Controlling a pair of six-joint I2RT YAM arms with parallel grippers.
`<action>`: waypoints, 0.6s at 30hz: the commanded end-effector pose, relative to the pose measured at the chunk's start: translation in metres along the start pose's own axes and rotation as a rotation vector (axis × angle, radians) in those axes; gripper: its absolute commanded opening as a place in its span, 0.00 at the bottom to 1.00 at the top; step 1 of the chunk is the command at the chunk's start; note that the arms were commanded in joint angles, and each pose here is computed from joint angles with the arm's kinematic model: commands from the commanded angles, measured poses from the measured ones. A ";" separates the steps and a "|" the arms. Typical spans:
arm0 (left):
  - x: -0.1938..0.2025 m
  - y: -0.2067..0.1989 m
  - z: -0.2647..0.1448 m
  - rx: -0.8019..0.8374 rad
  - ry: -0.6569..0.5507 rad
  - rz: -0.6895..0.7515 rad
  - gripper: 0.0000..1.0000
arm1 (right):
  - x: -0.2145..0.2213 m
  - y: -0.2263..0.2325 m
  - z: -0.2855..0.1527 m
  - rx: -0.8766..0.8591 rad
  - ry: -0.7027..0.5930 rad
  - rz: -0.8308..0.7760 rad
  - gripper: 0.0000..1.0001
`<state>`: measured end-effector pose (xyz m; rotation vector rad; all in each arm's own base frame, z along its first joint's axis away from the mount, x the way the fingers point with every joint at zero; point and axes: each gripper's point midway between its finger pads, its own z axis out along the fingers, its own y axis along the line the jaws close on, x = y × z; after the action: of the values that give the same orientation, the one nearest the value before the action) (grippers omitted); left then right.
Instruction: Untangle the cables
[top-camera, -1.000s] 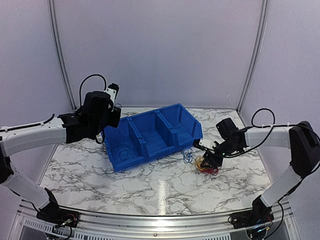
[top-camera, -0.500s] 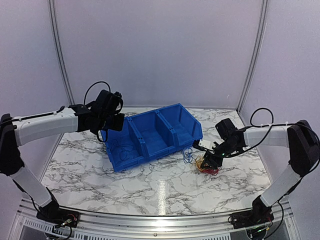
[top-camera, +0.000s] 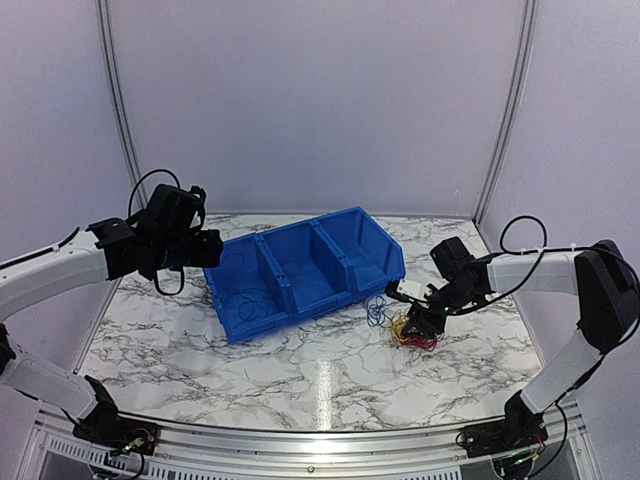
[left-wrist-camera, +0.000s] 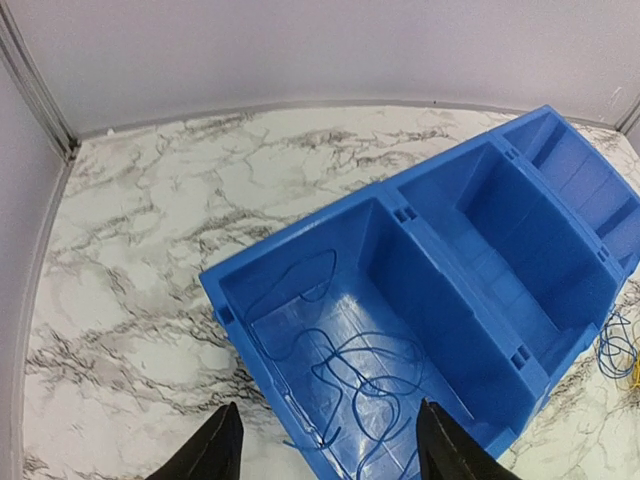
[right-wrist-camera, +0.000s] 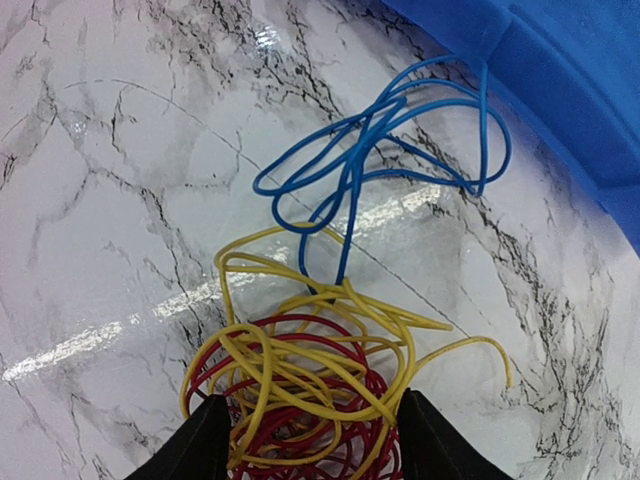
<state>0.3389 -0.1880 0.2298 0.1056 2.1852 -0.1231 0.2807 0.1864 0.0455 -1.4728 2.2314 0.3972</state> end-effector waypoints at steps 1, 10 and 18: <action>0.035 0.006 0.013 0.071 0.085 -0.114 0.60 | -0.008 -0.002 -0.001 0.002 0.003 -0.021 0.57; 0.041 0.019 0.020 0.122 0.079 -0.241 0.61 | -0.111 0.006 -0.063 0.026 -0.206 -0.125 0.50; 0.006 0.047 -0.005 0.034 -0.018 -0.171 0.69 | -0.254 -0.003 -0.080 0.016 -0.433 -0.195 0.46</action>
<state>0.3327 -0.1553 0.1941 -0.0673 2.2505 -0.3094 0.3453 0.3037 0.2470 -1.4182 1.7396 0.4573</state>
